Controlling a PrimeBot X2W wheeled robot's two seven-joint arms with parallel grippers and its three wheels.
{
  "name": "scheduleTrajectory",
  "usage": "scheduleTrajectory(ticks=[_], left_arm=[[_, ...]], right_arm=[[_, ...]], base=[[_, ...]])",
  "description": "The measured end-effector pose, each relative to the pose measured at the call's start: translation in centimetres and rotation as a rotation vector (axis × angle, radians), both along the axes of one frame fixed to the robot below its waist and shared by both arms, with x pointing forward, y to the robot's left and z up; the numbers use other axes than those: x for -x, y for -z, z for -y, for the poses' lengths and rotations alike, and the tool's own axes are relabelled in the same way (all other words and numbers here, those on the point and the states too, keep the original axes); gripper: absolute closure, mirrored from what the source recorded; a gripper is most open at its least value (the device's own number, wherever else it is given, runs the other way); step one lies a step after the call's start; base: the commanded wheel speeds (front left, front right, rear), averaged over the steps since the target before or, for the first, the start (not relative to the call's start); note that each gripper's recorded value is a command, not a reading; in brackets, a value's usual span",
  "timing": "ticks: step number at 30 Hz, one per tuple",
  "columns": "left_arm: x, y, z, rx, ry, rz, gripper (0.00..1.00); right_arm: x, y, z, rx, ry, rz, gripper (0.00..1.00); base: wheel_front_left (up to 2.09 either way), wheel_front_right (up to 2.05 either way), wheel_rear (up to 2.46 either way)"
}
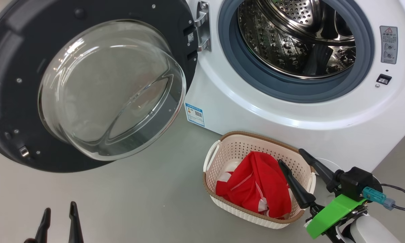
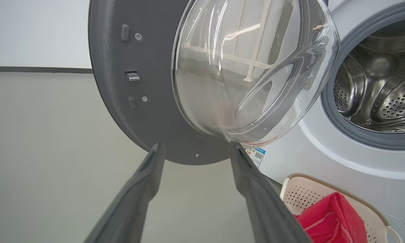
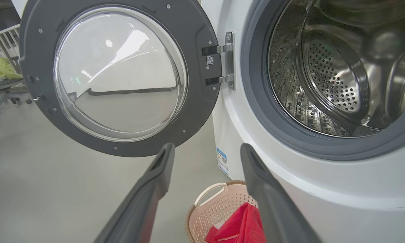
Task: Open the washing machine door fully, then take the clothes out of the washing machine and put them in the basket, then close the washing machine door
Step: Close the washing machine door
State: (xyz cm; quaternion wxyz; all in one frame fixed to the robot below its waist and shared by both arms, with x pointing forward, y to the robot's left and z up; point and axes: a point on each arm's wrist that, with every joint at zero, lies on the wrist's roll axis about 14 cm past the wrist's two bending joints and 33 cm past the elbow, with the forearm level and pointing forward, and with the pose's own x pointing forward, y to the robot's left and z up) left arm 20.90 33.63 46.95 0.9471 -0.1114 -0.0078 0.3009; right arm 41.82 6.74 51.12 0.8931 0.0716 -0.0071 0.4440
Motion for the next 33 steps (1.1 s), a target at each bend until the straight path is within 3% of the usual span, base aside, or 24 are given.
scheduleTrajectory(ticks=[6, 7, 8, 9, 10, 16, 21, 26, 29, 33], left_arm=[[0.1, 0.0, 0.2, 0.003, 0.003, 0.001, 0.00], [0.1, -0.1, 0.1, 0.002, 0.002, 0.008, 0.07], [0.0, -0.4, 0.1, 0.003, 0.000, 0.020, 0.58], [0.0, -0.7, 0.0, 0.008, -0.004, 0.035, 0.92], [-0.1, -1.0, -0.1, 0.007, -0.006, 0.045, 1.00], [-0.5, -5.3, -1.6, -0.036, -0.040, 0.183, 1.00], [-1.1, -13.8, -4.9, -0.244, -0.046, 0.351, 1.00], [-1.4, -19.5, -8.2, -0.332, -0.069, 0.471, 1.00], [-1.6, -22.2, -10.9, -0.319, -0.103, 0.548, 1.00], [-1.8, -24.3, -14.7, -0.217, -0.142, 0.640, 1.00]], right_arm=[[0.0, -0.1, 0.0, 0.000, 0.001, 0.003, 0.00], [0.0, -0.1, 0.0, 0.000, 0.001, 0.004, 0.00], [0.0, -0.2, 0.0, 0.000, 0.001, 0.004, 0.00], [0.0, -0.2, 0.0, -0.001, 0.002, 0.004, 0.00], [0.0, -0.2, 0.1, -0.001, 0.002, 0.004, 0.00], [-0.1, -0.2, 0.0, -0.007, 0.003, 0.004, 0.00], [-0.3, -0.1, 0.1, -0.011, 0.006, 0.000, 0.00], [-0.6, 0.2, 0.2, -0.014, 0.013, -0.009, 0.00], [-0.8, 0.4, 0.4, -0.016, 0.019, -0.015, 0.00], [-1.0, 0.9, 0.7, -0.009, 0.026, -0.020, 0.00]], base=[[0.00, 0.00, 0.00], [0.00, 0.00, 0.00], [0.00, 0.00, 0.00], [0.00, 0.00, 0.00], [0.00, 0.00, 0.00], [0.00, 0.00, 0.00], [0.00, 0.00, 0.00], [0.00, 0.00, 0.00], [0.00, 0.00, 0.00], [0.00, 0.00, 0.00]])
